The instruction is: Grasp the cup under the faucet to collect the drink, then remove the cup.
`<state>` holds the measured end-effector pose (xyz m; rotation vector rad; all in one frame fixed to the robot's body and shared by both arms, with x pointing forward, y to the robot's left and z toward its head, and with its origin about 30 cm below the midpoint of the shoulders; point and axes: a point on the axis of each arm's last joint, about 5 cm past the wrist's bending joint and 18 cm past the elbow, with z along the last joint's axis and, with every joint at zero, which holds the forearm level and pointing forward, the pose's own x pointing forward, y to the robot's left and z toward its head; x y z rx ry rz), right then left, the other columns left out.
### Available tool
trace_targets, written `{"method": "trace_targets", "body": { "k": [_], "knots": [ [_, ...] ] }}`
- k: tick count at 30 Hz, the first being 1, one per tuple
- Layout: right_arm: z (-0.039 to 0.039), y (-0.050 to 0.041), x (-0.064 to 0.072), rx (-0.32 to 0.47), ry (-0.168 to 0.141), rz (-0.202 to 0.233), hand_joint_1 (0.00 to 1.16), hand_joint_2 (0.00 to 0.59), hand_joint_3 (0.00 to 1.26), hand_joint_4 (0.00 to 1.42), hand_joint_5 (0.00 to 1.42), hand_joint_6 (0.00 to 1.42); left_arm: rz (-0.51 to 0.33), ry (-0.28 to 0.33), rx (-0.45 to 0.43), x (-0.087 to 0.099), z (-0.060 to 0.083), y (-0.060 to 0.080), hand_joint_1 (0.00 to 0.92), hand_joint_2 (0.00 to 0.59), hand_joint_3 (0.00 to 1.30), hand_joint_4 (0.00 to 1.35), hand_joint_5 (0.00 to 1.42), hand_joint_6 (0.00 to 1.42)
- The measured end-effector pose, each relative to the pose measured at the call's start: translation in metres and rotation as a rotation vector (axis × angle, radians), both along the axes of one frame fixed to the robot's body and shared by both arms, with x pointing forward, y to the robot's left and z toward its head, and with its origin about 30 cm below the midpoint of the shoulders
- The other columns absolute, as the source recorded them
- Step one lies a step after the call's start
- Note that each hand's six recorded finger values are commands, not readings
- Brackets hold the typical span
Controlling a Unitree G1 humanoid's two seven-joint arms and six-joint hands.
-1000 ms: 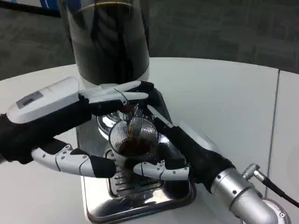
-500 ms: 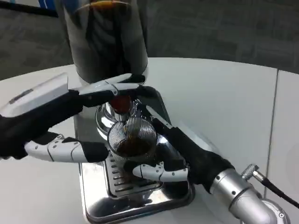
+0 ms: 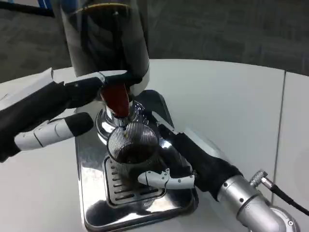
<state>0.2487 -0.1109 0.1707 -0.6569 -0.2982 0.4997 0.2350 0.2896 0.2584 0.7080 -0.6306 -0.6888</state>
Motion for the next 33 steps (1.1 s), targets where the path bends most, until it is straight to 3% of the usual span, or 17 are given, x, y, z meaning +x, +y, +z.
{"method": "trace_targets", "body": {
  "k": [7,11,22,33],
  "knots": [
    [-0.0002,0.0011,-0.0002,0.003,-0.003,-0.002,0.63,0.199,0.00,0.08,0.08,0.06,0.007,0.006,-0.007,-0.0027,-0.0006,0.0014,0.000,0.121,0.20,0.12,0.27,0.30],
    [-0.0003,0.0022,-0.0004,0.012,-0.006,-0.006,0.66,0.205,0.06,0.14,0.15,0.09,0.015,0.006,-0.009,-0.0048,-0.0018,0.0030,0.000,0.121,0.20,0.12,0.27,0.30],
    [-0.0005,0.0043,-0.0008,0.013,-0.013,-0.013,0.66,0.199,0.12,0.16,0.18,0.10,0.028,0.005,-0.014,-0.0077,-0.0039,0.0052,0.000,0.121,0.20,0.13,0.28,0.30],
    [0.0002,0.0017,-0.0002,-0.019,-0.026,-0.025,0.63,0.199,0.08,0.05,0.05,0.05,0.040,0.004,-0.017,-0.0098,-0.0042,0.0082,0.000,0.120,0.21,0.13,0.28,0.30]
  ]
}}
